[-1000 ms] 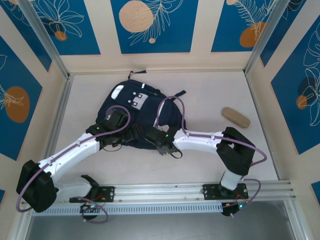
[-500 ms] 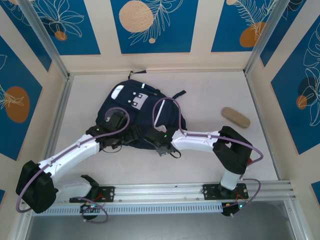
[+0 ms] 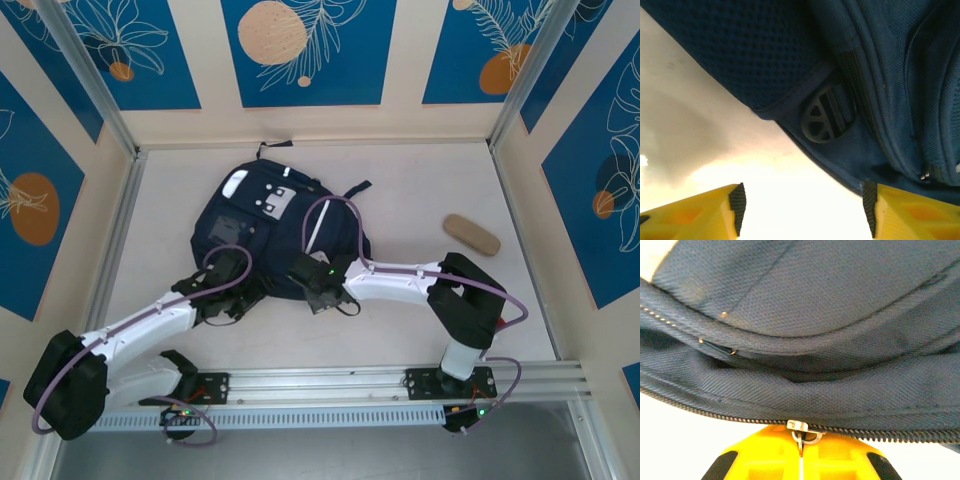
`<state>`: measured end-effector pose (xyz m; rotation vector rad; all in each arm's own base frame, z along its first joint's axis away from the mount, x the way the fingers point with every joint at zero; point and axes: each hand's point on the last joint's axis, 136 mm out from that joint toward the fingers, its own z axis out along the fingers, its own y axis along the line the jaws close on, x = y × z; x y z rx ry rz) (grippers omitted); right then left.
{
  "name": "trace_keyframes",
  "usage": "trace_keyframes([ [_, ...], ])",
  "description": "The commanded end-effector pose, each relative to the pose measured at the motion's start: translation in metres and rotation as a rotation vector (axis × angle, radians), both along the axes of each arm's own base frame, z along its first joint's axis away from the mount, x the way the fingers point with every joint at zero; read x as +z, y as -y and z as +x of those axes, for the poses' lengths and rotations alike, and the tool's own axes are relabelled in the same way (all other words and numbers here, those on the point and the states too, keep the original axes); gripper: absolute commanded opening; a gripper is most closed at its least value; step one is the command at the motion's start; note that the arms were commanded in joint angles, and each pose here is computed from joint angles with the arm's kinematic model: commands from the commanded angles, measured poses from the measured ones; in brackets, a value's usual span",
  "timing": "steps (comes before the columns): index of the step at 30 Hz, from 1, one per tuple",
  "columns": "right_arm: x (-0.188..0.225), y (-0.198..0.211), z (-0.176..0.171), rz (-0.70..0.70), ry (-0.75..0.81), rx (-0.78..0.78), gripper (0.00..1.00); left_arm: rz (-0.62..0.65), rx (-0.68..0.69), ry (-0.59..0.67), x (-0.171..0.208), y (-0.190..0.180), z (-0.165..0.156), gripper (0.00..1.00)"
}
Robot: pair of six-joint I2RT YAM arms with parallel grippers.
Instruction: Pack the student bag
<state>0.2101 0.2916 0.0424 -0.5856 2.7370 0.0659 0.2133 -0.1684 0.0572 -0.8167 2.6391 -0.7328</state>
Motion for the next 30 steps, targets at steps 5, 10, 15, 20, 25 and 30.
trace_keyframes([
  [5, 0.035, -0.06, -0.002, 0.294, -0.072, 0.1, 0.0, -0.186, 0.067, 0.023, 0.006, 0.025, 0.012, 0.57],
  [10, 0.049, -0.08, -0.002, 0.39, -0.118, 0.14, 0.0, -0.189, 0.093, -0.005, -0.002, 0.025, 0.009, 0.51],
  [15, 0.055, -0.084, 0.001, 0.425, -0.138, 0.138, 0.0, -0.199, 0.128, -0.001, -0.002, 0.026, 0.011, 0.46],
  [20, 0.052, -0.079, 0.001, 0.413, -0.146, 0.114, 0.0, -0.168, 0.168, -0.027, -0.011, 0.018, 0.006, 0.36],
  [25, 0.048, -0.069, 0.001, 0.373, -0.136, 0.084, 0.0, -0.158, 0.21, -0.048, -0.019, 0.01, 0.0, 0.3],
  [30, 0.042, -0.049, 0.002, 0.294, -0.107, 0.05, 0.0, -0.109, 0.22, -0.055, -0.024, 0.001, -0.004, 0.16],
])
